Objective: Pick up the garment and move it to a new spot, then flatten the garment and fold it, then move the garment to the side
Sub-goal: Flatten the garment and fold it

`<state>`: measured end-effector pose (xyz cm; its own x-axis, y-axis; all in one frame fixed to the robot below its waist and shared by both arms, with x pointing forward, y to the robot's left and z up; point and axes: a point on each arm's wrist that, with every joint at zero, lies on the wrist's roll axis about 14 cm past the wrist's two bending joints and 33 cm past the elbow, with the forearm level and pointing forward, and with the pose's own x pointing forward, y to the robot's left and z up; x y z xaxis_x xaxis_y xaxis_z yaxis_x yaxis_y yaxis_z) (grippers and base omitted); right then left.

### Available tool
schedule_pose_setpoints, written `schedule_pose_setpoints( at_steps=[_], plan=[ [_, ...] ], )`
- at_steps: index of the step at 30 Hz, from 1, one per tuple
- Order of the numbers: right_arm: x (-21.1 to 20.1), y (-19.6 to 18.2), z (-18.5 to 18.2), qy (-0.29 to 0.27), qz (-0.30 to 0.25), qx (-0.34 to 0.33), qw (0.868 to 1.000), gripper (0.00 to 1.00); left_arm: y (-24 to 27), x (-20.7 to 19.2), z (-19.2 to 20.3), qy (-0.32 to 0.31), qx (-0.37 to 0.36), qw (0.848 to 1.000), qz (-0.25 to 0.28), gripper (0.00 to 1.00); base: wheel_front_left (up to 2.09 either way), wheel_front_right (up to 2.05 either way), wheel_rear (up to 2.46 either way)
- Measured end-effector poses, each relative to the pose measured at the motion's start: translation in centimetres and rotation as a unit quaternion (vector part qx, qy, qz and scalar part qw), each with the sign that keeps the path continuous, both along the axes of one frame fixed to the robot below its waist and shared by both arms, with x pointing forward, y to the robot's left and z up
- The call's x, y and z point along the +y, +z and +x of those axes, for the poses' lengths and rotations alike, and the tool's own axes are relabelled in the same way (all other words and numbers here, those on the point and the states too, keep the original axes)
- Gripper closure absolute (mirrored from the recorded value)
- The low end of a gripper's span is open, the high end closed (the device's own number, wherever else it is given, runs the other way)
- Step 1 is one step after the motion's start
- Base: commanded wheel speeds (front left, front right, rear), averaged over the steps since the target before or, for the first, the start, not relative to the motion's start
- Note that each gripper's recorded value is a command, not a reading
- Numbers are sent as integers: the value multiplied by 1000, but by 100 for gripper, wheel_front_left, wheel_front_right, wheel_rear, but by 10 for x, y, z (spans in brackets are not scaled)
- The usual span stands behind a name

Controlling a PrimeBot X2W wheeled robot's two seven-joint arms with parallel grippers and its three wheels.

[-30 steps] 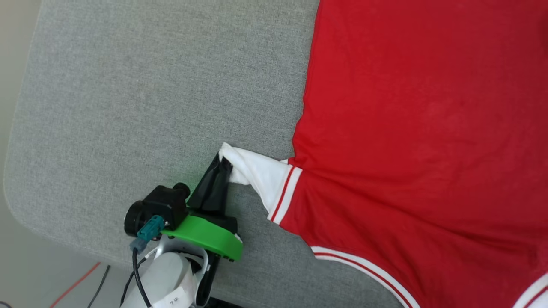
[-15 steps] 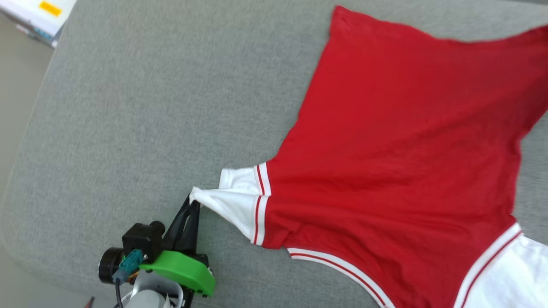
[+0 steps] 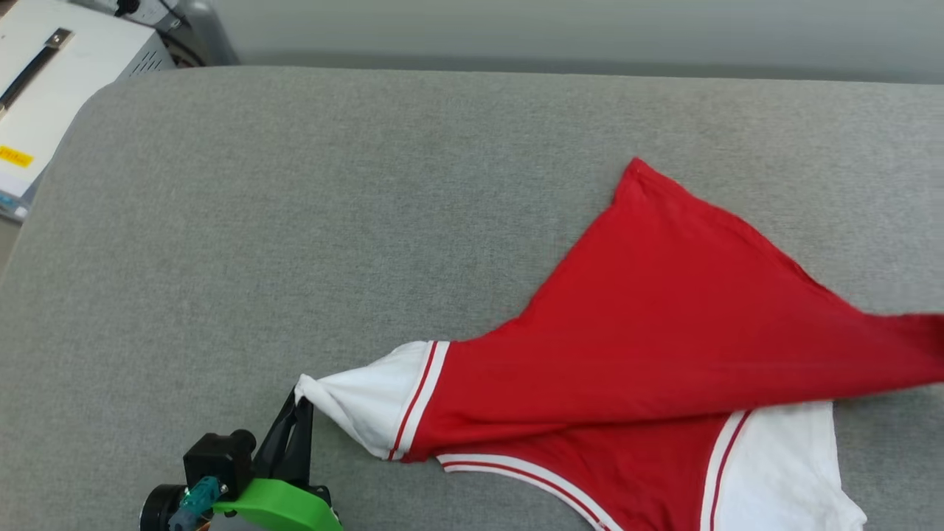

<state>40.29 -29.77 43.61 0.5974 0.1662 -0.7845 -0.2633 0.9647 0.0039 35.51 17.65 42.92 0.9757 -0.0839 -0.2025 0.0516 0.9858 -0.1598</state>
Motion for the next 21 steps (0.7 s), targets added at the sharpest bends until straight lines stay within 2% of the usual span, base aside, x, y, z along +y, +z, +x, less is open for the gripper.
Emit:
schedule_pose_setpoints(
  at_steps=[4, 9, 13, 14, 15, 16, 21],
  plan=[
    [-10, -28, -56, -42, 28, 40, 998, 100, 7, -8, 4, -14, -9, 1000, -4, 100, 0, 0, 0],
    [9, -78, -118, -81, 74, 105, 988, 100, 10, -13, 7, -24, -13, 1000, -5, 100, 0, 0, 0],
    [11, -83, -117, -99, 85, 98, 987, 100, 8, -11, 5, -23, -7, 1000, -2, 100, 0, 0, 0],
    [10, -81, -114, -103, 86, 89, 987, 70, 8, -11, 5, -23, -8, 1000, -2, 100, 0, 0, 0],
    [9, -79, -112, -105, 86, 80, 988, 19, 9, -11, 5, -23, -9, 1000, -1, 100, 0, 0, 0],
    [7, -75, -108, -106, 86, 67, 988, 0, 10, -11, 5, -23, -11, 1000, -2, 100, 0, 0, 0],
    [4, -25, -60, -98, 98, -43, 989, 0, 16, -10, 4, -22, -18, 1000, 0, 100, 0, 0, 0]
  ],
)
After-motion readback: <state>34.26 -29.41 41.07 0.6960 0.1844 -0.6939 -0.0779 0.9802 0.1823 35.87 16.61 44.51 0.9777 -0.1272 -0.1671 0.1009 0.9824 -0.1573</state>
